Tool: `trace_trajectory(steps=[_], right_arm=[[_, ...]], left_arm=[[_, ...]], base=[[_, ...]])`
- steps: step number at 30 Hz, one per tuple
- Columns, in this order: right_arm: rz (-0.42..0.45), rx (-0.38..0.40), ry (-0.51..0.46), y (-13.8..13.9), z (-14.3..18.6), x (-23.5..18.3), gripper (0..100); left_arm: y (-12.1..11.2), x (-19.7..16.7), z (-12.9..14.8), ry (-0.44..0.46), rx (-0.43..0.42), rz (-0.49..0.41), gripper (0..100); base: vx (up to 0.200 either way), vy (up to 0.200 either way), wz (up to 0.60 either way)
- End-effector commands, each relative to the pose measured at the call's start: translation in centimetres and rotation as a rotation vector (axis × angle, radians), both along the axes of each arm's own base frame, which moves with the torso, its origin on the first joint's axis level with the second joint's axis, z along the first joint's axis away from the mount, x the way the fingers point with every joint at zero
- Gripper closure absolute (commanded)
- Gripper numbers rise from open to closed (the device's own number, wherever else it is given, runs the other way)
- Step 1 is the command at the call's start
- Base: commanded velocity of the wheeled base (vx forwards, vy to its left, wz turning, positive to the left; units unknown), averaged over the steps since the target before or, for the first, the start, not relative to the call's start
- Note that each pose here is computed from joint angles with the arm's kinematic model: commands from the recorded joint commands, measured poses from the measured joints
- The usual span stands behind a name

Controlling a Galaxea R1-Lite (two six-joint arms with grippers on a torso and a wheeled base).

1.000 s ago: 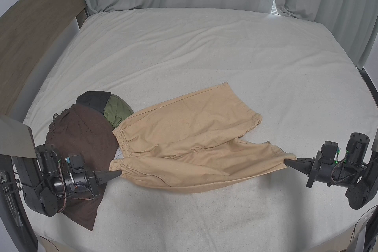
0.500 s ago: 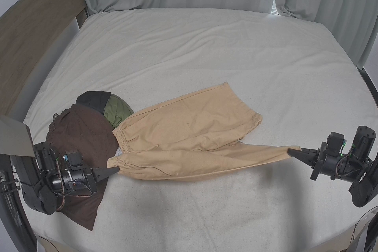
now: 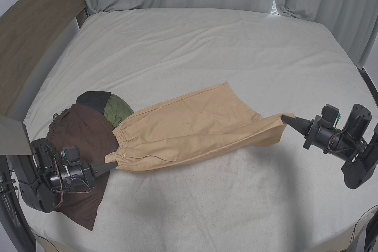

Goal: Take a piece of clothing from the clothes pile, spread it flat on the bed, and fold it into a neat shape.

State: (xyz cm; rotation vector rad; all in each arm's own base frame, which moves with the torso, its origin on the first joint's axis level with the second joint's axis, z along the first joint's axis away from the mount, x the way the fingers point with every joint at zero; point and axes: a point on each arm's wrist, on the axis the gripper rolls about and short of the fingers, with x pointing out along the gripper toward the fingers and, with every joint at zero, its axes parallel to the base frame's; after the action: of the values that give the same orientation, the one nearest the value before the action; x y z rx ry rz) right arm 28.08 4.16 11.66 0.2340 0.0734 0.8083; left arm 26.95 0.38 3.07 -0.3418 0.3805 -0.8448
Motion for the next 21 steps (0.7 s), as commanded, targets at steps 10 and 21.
trace_trajectory(steps=[10, 21], right_arm=[[0.022, 0.086, -0.031, 1.5, 0.4, 5.5, 100], [0.035, 0.126, -0.070, 2.1, 1.0, 8.4, 100]], left_arm=[[0.5, 0.9, 0.7, 0.042, -0.061, 0.066, 100], [0.6, 1.7, 1.0, 0.068, -0.106, 0.081, 100]], base=[[0.000, 0.000, 0.00], [0.000, 0.000, 0.00]])
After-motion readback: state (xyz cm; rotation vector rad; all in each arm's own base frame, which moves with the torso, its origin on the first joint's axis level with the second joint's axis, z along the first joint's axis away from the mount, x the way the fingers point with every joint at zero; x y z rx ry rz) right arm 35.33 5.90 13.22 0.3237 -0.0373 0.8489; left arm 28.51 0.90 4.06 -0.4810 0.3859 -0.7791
